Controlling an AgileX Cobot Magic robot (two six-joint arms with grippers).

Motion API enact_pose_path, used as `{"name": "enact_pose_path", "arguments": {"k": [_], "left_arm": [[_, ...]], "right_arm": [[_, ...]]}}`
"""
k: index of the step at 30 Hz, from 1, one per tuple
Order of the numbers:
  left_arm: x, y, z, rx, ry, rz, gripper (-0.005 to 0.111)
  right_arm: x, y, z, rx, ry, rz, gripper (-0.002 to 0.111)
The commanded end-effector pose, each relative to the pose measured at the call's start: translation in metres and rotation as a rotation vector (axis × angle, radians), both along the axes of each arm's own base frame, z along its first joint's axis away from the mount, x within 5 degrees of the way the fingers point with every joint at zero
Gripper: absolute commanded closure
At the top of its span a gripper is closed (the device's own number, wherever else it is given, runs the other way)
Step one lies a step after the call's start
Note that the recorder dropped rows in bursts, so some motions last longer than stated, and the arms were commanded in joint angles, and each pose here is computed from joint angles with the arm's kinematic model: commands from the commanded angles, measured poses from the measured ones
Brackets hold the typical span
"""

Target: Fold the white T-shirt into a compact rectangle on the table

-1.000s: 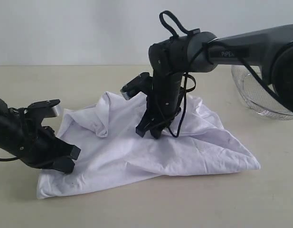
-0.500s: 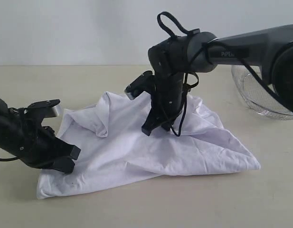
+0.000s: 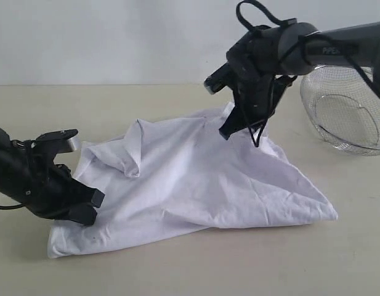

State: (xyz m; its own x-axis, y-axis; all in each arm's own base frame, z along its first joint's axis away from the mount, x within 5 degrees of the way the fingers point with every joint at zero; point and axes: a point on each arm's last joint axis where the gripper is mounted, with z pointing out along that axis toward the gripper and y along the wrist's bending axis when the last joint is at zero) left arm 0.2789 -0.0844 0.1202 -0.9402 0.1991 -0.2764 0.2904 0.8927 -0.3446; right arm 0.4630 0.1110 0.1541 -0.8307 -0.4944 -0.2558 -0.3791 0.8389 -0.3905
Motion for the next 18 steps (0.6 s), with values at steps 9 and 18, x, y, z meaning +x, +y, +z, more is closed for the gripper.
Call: {"name": "enact_pose_path", "arguments": {"k": [9, 18], "left_arm": [[-0.003, -0.002, -0.001, -0.008, 0.022, -0.01, 0.102], [-0.003, -0.002, -0.001, -0.007, 0.021, -0.006, 0.102]], "right_arm": [[0.018, -0.043, 0.012, -0.015, -0.126, -0.027, 0.104], [0.024, -0.049, 0.018, -0.075, -0.212, -0.07, 0.028]]}}
